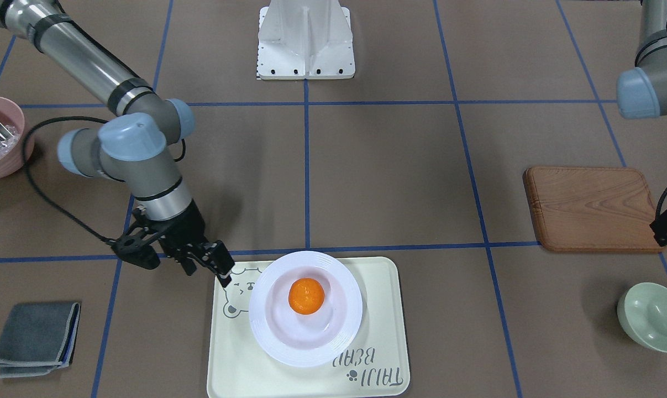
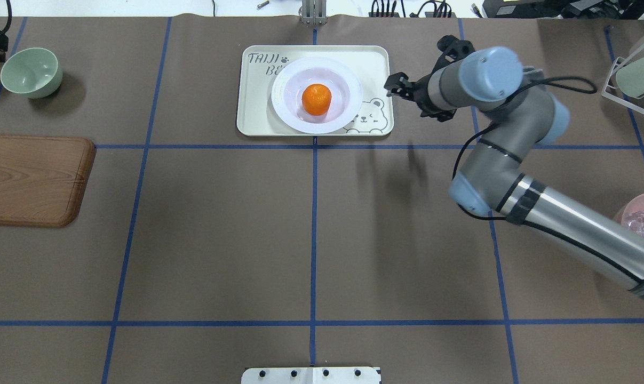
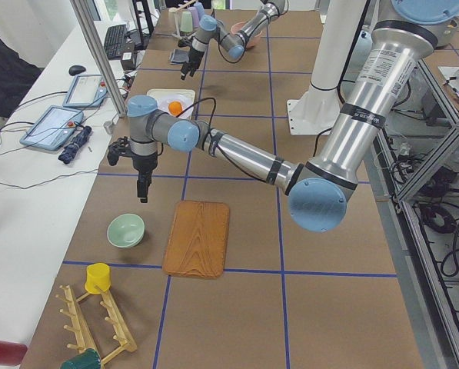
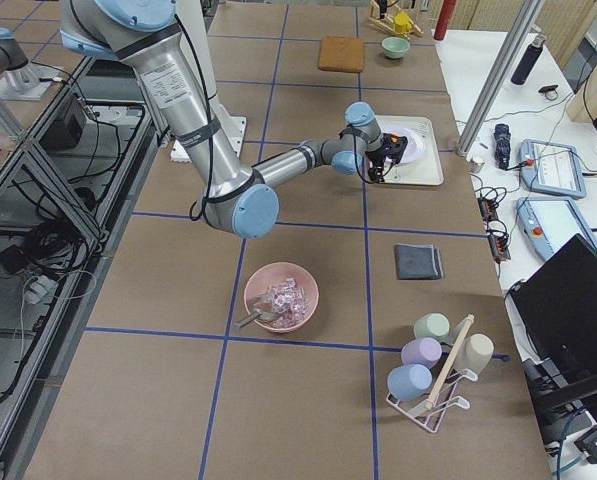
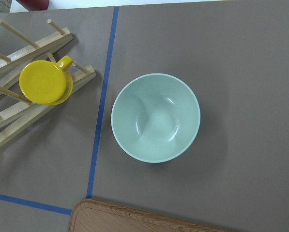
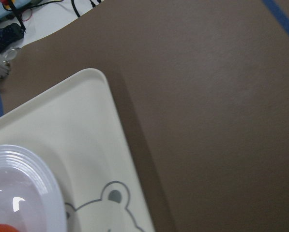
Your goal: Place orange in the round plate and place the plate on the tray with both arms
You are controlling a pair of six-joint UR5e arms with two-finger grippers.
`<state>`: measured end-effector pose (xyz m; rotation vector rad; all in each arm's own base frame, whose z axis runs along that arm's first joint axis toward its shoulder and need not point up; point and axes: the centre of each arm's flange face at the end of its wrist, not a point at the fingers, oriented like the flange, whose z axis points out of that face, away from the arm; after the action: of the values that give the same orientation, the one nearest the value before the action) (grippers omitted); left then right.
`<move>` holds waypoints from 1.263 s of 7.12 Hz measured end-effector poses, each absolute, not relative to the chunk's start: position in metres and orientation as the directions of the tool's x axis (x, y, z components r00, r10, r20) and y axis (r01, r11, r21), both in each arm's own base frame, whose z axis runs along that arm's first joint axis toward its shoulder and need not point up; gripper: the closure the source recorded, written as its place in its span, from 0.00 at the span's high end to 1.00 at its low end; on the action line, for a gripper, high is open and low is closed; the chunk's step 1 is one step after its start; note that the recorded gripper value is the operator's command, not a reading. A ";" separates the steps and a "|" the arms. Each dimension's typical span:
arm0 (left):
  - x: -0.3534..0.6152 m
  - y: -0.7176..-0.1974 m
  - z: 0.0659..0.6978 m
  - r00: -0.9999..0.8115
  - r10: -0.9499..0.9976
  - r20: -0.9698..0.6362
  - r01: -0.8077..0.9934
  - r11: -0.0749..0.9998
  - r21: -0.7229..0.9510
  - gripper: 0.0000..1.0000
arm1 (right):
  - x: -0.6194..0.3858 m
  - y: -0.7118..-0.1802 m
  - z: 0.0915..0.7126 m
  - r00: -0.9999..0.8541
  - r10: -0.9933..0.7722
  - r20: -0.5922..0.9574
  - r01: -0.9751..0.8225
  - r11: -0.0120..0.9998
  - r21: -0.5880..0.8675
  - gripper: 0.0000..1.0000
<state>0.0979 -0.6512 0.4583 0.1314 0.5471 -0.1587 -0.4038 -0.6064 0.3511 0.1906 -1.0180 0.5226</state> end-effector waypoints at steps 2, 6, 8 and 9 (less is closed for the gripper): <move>0.098 -0.650 0.460 0.841 -0.115 -0.528 0.183 0.980 0.078 0.99 | -0.256 -0.626 0.397 0.488 0.238 0.840 -0.338 0.939 -0.069 1.00; 0.097 -0.643 0.465 0.825 -0.117 -0.553 0.176 0.983 0.056 0.99 | -0.061 -0.552 0.545 0.673 -0.010 0.740 -0.096 0.990 0.101 1.00; 0.074 -0.621 0.496 0.801 -0.063 -0.596 0.105 0.994 0.037 0.99 | 0.007 -0.513 0.569 0.770 -0.084 0.633 0.040 0.996 0.084 1.00; 0.046 -0.603 0.520 0.786 -0.017 -0.618 0.057 0.997 0.045 0.99 | 0.031 -0.501 0.573 0.775 -0.101 0.624 0.076 0.995 0.066 1.00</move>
<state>0.0458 -0.6035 0.5204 0.0618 0.6654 -0.0396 0.0309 -0.5007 0.5732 0.0381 -0.6773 -0.0962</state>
